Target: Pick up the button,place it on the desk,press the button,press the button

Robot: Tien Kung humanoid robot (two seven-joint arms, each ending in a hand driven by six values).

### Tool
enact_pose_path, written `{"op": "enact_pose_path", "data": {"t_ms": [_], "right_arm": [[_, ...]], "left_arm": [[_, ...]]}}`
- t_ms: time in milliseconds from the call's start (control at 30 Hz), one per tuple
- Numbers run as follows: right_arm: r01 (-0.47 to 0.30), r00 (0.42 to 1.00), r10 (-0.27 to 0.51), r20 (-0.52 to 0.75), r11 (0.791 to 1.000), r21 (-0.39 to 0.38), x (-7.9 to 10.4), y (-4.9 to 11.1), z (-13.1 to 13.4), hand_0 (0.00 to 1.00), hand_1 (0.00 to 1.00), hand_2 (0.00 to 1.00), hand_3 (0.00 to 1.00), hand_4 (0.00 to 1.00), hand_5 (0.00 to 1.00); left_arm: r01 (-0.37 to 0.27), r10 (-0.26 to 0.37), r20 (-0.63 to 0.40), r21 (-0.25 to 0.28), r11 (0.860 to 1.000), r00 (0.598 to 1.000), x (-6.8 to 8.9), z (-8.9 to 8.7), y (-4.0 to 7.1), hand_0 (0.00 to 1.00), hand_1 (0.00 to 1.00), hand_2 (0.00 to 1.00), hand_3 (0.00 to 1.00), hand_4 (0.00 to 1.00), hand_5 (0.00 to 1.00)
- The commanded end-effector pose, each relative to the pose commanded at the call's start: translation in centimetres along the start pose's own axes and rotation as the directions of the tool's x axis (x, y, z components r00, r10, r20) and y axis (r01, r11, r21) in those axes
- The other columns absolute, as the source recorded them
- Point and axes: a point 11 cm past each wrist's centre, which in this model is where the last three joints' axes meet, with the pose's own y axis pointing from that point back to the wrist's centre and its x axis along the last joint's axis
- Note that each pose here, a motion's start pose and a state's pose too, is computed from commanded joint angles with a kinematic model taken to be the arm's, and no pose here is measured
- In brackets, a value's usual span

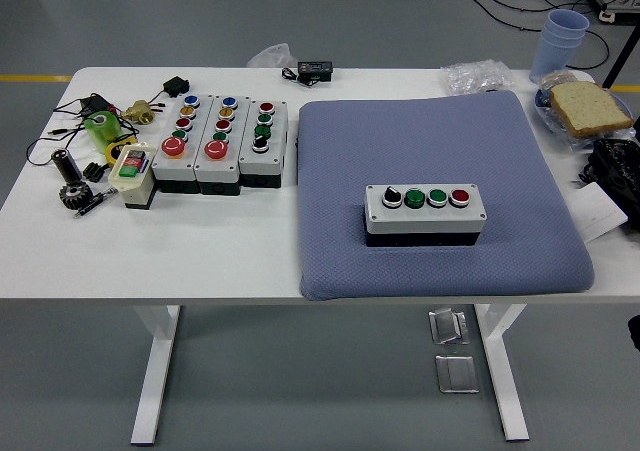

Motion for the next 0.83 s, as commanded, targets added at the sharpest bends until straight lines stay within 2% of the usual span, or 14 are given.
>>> {"op": "enact_pose_path", "data": {"t_ms": [833], "right_arm": [[0.013, 1.0, -0.013, 0.008, 1.0, 0.005, -0.52, -0.14, -0.15, 0.635, 0.629, 0.701, 0.678, 0.647, 0.162]], "left_arm": [[0.008, -0.008, -0.026, -0.01, 1.0, 1.0, -0.19, 0.59, 0.12, 0.547, 0.42, 0.424, 0.426, 0.261, 0.434]]}}
